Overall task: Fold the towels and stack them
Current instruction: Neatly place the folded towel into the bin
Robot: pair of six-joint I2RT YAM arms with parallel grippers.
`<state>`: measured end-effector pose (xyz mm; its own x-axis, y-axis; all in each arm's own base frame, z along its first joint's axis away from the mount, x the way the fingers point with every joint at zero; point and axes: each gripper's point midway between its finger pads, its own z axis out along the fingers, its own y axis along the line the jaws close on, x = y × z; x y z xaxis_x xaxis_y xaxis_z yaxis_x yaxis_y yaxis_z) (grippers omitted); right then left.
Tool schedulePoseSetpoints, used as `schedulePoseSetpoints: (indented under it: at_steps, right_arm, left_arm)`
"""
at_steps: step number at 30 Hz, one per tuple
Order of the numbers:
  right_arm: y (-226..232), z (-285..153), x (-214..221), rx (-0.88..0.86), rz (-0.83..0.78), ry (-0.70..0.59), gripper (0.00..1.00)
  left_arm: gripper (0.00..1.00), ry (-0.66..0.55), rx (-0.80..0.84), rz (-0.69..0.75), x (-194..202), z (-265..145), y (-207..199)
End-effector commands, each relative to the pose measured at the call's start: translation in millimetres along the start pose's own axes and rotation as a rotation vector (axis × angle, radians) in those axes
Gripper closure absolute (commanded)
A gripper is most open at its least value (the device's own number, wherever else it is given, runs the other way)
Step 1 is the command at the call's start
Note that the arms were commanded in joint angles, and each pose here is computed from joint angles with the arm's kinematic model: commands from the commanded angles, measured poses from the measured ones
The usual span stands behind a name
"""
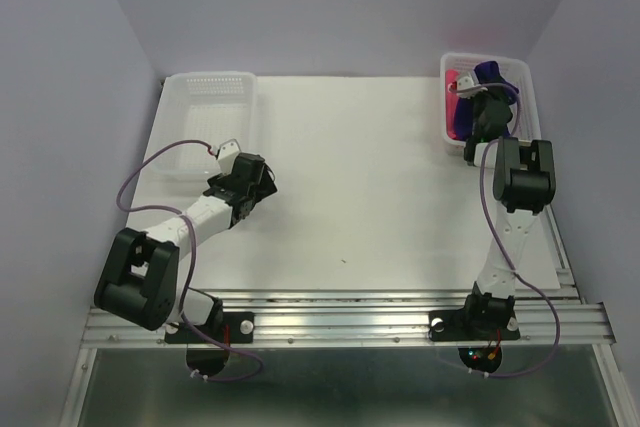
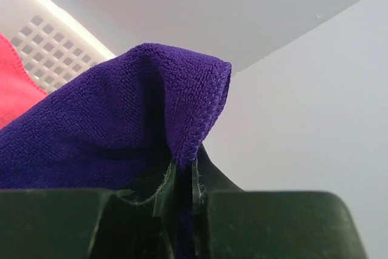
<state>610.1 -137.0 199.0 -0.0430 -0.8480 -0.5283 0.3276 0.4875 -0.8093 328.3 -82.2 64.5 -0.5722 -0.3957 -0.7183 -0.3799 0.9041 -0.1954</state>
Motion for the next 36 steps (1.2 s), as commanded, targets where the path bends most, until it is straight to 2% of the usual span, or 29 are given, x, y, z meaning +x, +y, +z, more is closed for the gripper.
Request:
schedulePoseSetpoints:
  at_steps: [1,18,21,22,23,27,29,36]
  right_arm:
    - [-42,14,-31,0.148,0.03,-0.075,0.87]
    - [-33,25,-38,0.099,0.011,-0.108,0.78]
    - [-31,26,-37,0.086,0.009,-0.103,0.68]
    - [-30,27,-37,0.083,0.005,-0.101,0.5]
    - [-30,27,-37,0.08,0.004,-0.099,0.37]
    - [-33,29,-37,0.092,0.014,-0.093,0.07]
    - [-34,30,-36,0.095,0.023,-0.082,0.0]
    - [-49,32,-43,0.111,0.127,-0.066,0.0]
  left_arm:
    - [0.01,-0.057,0.015,-0.03,-23,1,-11]
    - [0.01,-0.037,0.004,-0.017,-18,6,-10]
    - [0.01,-0.03,0.006,-0.015,-16,7,-10]
    - [0.01,-0.028,0.006,-0.012,-16,7,-10]
    - [0.01,-0.026,0.006,-0.012,-15,7,-10]
    - [0.01,-0.025,0.014,-0.014,-16,6,-11]
    - [0.01,-0.024,0.018,-0.014,-15,6,-12]
    - [0.01,-0.037,0.034,-0.025,-20,1,-13]
